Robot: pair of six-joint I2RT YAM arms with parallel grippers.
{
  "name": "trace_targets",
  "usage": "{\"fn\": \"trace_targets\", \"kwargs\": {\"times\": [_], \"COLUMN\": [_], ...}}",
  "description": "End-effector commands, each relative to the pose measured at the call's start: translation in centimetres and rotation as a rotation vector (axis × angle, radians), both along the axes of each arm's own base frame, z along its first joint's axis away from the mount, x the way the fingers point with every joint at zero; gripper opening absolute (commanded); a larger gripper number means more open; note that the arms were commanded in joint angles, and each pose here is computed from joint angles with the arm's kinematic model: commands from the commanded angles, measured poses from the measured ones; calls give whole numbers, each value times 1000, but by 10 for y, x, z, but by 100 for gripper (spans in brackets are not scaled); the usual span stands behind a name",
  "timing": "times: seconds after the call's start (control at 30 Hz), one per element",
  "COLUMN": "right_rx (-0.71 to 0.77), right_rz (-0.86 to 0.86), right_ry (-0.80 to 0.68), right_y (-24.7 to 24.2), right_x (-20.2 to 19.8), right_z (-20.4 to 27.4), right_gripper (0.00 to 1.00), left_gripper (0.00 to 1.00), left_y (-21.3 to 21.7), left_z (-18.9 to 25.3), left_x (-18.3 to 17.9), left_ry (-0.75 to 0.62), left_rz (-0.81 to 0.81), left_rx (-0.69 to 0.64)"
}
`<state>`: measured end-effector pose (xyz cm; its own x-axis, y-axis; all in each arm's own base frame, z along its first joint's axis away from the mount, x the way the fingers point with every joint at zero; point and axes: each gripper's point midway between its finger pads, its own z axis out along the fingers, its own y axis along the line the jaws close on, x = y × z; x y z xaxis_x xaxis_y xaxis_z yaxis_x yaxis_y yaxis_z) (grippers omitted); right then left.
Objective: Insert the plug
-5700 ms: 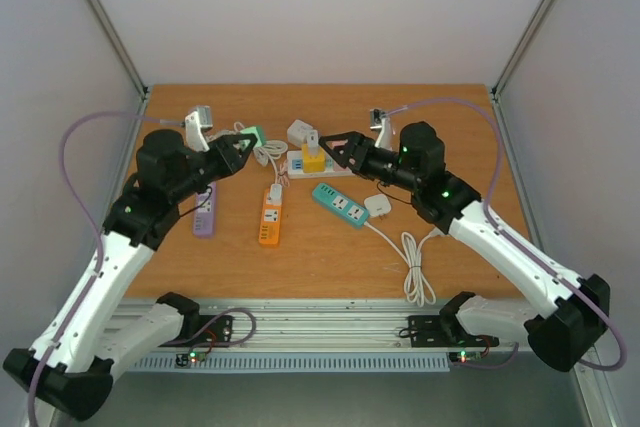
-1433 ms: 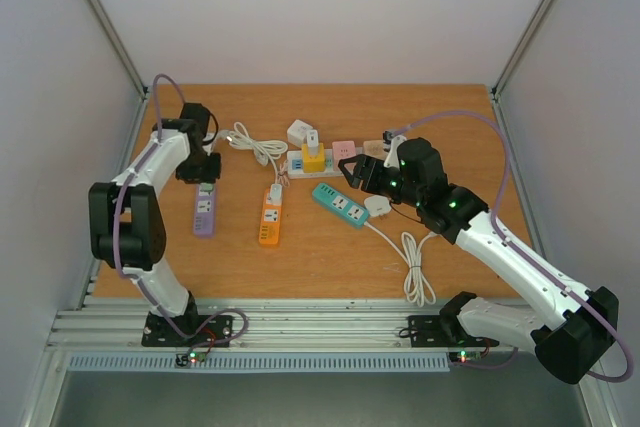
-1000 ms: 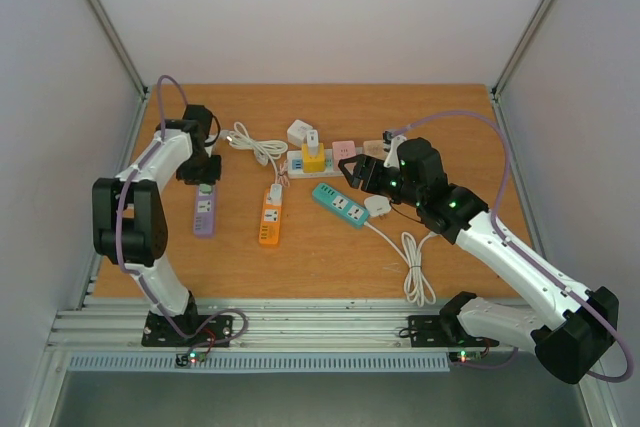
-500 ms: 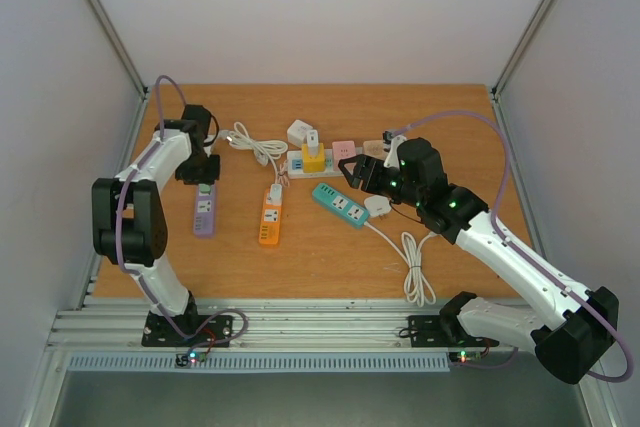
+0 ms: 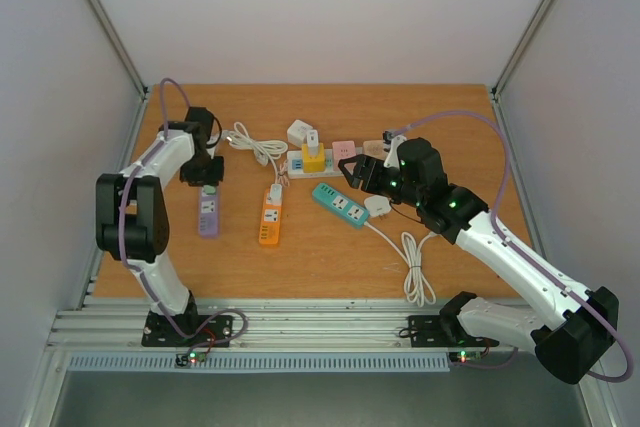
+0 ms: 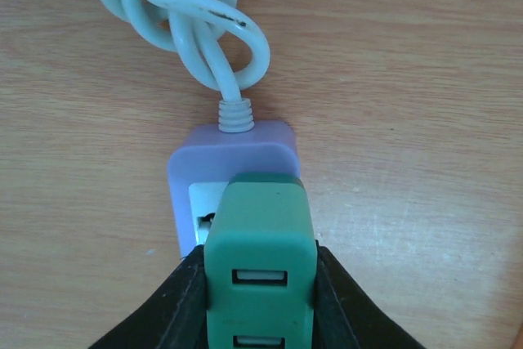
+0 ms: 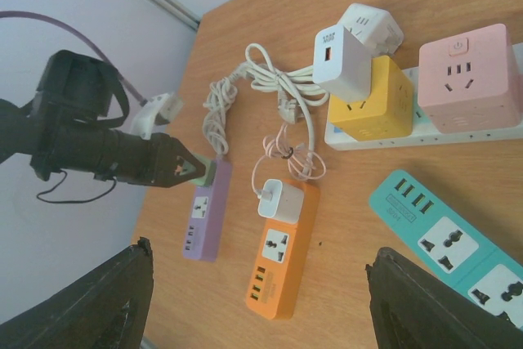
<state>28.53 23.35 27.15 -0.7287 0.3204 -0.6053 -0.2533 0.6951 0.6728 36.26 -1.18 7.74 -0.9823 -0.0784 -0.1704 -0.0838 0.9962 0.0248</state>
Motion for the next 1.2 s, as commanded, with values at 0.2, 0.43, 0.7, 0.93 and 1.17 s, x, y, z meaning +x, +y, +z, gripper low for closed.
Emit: {"fn": "trace_targets", "kwargs": {"times": [0.2, 0.43, 0.7, 0.93, 1.17], "right_rx": [9, 7, 8, 7, -17], "right_rz": [-16, -18, -22, -19, -43], "right_ry": [-12, -10, 5, 19, 19], "right_y": [-1, -2, 0, 1, -4], "right_x": [4, 4, 6, 6, 8], "right_z": [2, 1, -1, 0, 3], "right_gripper": [73, 73, 73, 73, 73], "left_gripper": [21, 23, 23, 22, 43], "left_y": [-2, 1, -11, -8, -15], "left_z": [-28, -45, -72, -87, -33], "left_x": [-11, -16, -30, -38, -7], "left_ry": [79, 118, 142, 185, 41], "left_rz": [3, 50, 126, 167, 173], "left_rx": [25, 77, 9, 28, -24]}}
